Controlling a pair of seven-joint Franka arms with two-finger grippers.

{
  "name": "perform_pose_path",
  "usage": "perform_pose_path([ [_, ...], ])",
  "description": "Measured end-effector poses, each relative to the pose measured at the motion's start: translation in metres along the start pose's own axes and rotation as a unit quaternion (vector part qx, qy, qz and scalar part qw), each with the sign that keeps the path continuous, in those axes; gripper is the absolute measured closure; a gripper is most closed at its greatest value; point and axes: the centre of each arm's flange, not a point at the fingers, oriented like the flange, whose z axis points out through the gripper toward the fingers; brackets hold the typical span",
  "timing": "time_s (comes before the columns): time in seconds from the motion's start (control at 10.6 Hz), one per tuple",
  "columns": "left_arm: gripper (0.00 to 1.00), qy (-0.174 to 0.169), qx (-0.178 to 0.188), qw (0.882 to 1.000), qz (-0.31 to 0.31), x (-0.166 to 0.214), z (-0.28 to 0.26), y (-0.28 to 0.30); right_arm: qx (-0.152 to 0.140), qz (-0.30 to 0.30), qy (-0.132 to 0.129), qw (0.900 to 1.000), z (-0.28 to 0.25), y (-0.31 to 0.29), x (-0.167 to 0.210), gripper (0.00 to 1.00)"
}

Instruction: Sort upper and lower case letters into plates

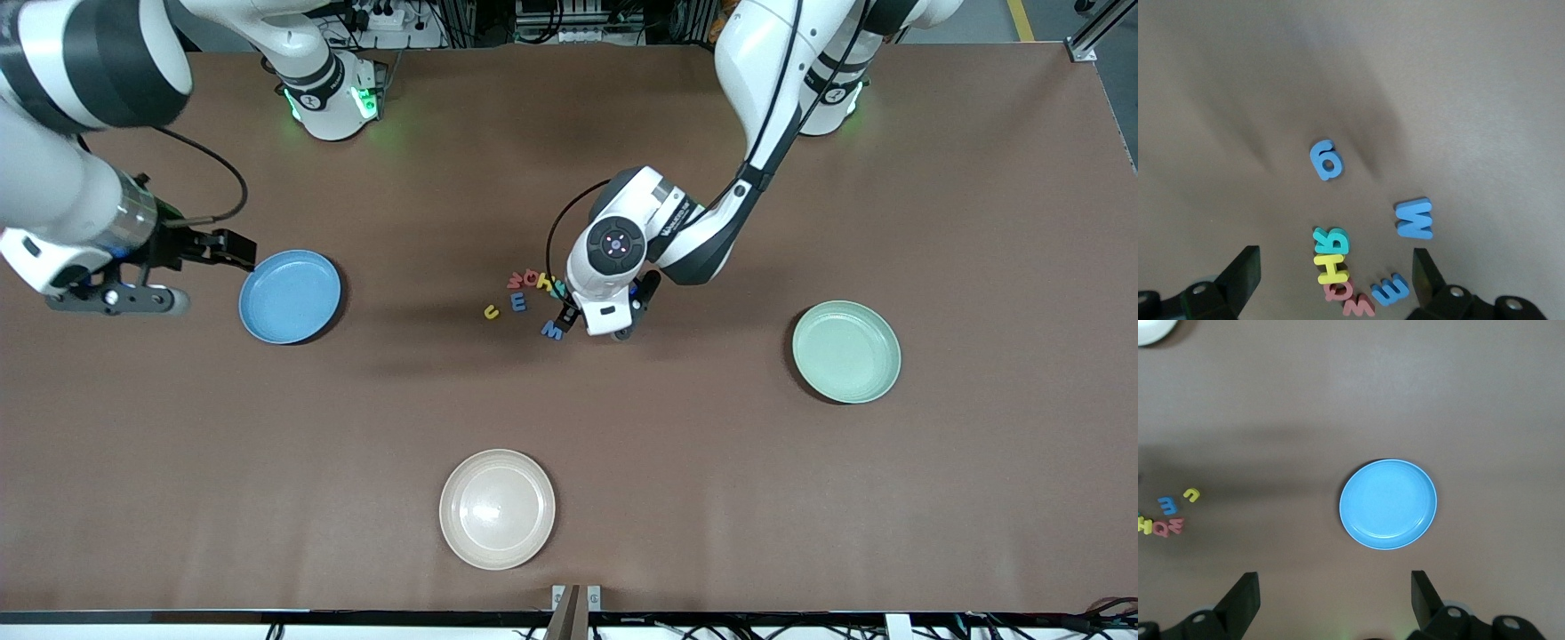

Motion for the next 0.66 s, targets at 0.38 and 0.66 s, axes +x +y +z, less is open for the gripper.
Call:
perform_pose_path([
  [0.38, 0.0, 0.042, -0.019, 0.999, 0.017, -0.051, 0.03, -0.011, -0.007, -0.006, -0.051, 0.999, 0.066, -0.005, 0.036, 0.0],
  [0.66, 0.0, 0.057, -0.009, 0.998, 0.016, -0.054, 0.056, -0.015, -0.001, -0.016, -0.059, 0.998, 0.098, -0.022, 0.053, 0.0],
])
